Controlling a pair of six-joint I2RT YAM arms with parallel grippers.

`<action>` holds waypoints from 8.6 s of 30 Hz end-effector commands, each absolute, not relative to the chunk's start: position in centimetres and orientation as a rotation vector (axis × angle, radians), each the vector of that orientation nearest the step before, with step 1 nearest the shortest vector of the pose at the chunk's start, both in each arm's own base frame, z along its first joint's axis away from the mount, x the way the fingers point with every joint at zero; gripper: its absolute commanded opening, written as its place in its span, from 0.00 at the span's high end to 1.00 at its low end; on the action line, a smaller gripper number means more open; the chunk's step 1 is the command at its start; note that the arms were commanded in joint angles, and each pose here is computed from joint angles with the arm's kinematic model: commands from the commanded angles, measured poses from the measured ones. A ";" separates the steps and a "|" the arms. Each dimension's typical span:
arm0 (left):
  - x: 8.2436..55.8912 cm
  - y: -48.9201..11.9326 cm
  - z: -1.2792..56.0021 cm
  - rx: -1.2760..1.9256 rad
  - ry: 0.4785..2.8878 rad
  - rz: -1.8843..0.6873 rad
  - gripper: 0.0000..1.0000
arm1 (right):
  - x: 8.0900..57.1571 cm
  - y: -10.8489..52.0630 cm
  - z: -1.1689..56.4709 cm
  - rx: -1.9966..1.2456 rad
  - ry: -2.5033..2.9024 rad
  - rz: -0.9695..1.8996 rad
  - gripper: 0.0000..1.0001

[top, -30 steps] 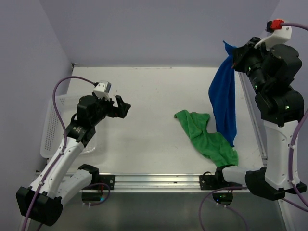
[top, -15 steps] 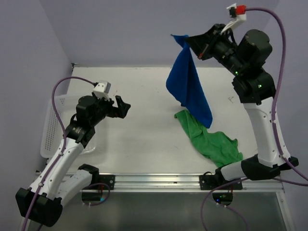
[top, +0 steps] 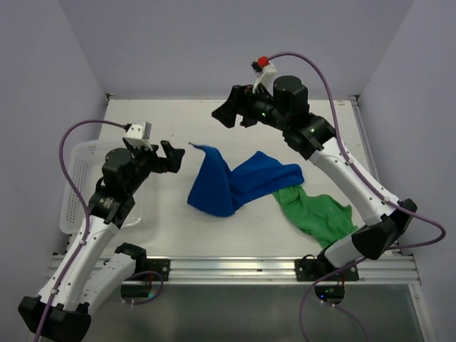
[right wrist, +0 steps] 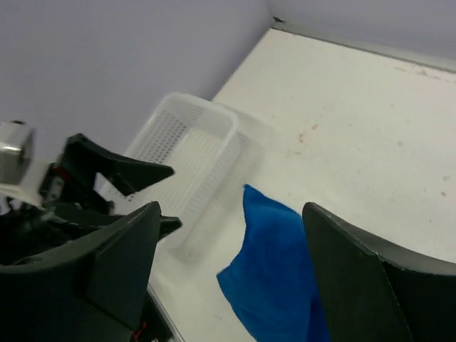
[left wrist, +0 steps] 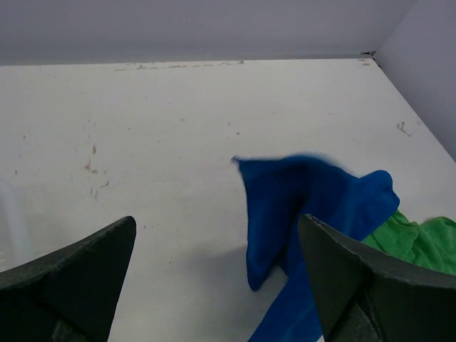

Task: Roll the towels
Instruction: Move the towel to the center of the board, then flatten the towel

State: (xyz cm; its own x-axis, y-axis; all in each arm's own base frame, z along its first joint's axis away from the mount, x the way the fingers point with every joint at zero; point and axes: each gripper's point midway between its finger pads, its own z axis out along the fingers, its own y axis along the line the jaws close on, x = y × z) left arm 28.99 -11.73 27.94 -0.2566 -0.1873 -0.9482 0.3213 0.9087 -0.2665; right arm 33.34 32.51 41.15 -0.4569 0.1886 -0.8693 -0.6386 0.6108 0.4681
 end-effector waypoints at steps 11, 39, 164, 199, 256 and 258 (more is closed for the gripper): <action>29.8 -12.4 27.1 0.088 1.798 -0.507 0.00 | 29.1 9.3 25.6 0.440 2.095 0.150 0.52; 29.8 -14.1 25.8 0.141 1.852 -0.590 0.00 | 23.6 7.1 2.9 0.629 2.594 0.006 0.82; 17.5 -18.7 2.5 -0.260 2.431 -0.560 0.22 | 33.8 3.8 10.8 0.570 2.457 -0.078 1.00; 15.7 -15.2 1.4 -0.375 2.478 -0.420 0.44 | 28.3 2.0 7.0 0.789 2.369 0.200 1.00; 28.7 -16.7 19.3 -0.331 2.077 -0.387 1.00 | 28.4 1.6 15.0 0.756 2.212 0.244 1.00; 29.1 -16.9 19.4 -0.325 2.082 -0.421 1.00 | 28.7 1.6 15.6 0.754 2.199 0.253 1.00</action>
